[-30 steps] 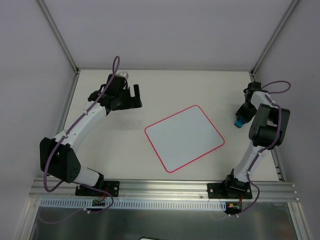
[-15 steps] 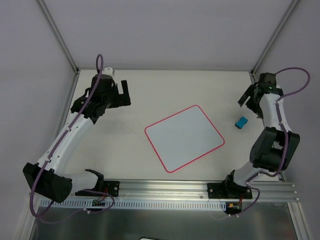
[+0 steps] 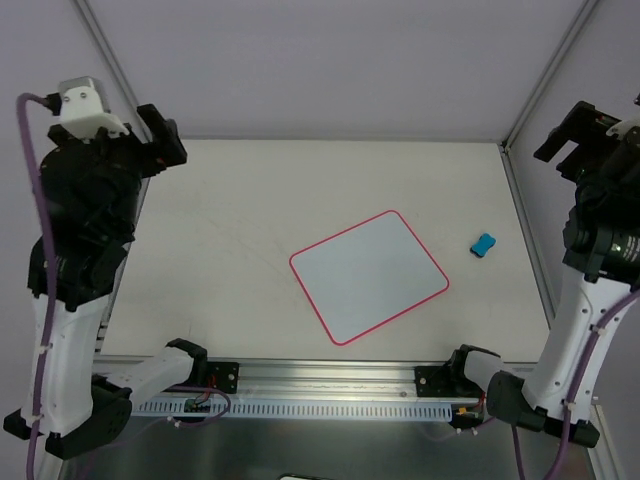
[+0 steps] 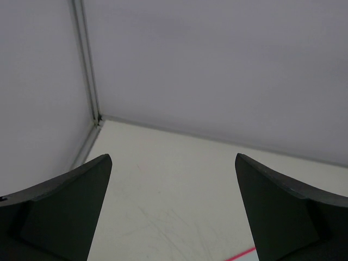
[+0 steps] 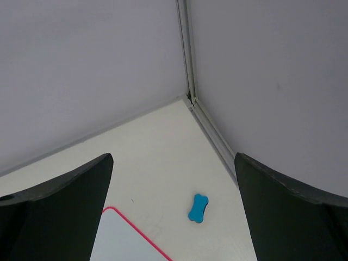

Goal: Erase the whiteboard

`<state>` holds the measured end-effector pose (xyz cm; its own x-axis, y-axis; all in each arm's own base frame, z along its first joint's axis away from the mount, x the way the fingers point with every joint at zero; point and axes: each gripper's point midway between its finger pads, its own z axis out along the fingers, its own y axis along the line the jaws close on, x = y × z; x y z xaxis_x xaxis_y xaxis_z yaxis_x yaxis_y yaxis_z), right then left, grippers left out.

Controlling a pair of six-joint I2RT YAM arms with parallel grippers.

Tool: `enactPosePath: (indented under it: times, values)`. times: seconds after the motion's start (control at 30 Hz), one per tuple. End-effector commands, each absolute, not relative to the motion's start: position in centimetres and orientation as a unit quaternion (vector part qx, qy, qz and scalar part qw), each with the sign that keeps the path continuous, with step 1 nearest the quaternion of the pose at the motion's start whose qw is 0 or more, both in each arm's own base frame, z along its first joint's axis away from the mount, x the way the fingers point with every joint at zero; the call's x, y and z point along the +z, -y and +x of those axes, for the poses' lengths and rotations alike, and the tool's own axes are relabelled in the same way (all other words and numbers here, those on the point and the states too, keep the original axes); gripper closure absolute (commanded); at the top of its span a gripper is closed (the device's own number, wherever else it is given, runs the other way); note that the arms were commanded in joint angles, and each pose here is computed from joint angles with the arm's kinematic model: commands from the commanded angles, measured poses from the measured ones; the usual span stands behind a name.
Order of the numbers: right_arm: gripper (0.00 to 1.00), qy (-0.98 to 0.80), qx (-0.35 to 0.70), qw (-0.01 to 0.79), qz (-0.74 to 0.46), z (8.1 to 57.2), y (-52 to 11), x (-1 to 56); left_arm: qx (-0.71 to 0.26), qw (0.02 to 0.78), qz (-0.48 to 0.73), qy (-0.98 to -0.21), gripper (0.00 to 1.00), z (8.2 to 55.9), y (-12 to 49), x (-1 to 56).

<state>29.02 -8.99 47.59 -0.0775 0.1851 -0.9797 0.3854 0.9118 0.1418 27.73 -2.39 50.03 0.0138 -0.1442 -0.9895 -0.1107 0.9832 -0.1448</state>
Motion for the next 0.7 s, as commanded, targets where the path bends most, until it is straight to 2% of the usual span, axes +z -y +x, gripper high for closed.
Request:
enactPosePath:
  times: [0.0, 0.27, 0.67]
  values:
    - [0.01, -0.699, -0.092, 0.694, 0.149, 26.4, 8.0, 51.5, 0.065, 0.746, -0.109, -0.654, 0.01, 24.5, -1.6, 54.7]
    - [0.01, -0.648, -0.081, 0.748, 0.122, 22.9, 6.2, 55.6, 0.071, 0.79, -0.129, -0.595, 0.01, 19.5, -4.1, 59.7]
    - [0.01, -0.64, -0.042, 0.761, 0.098, 23.3, 4.6, 56.4, 0.065, 0.798, -0.131, -0.584, 0.01, 17.9, -4.6, 60.0]
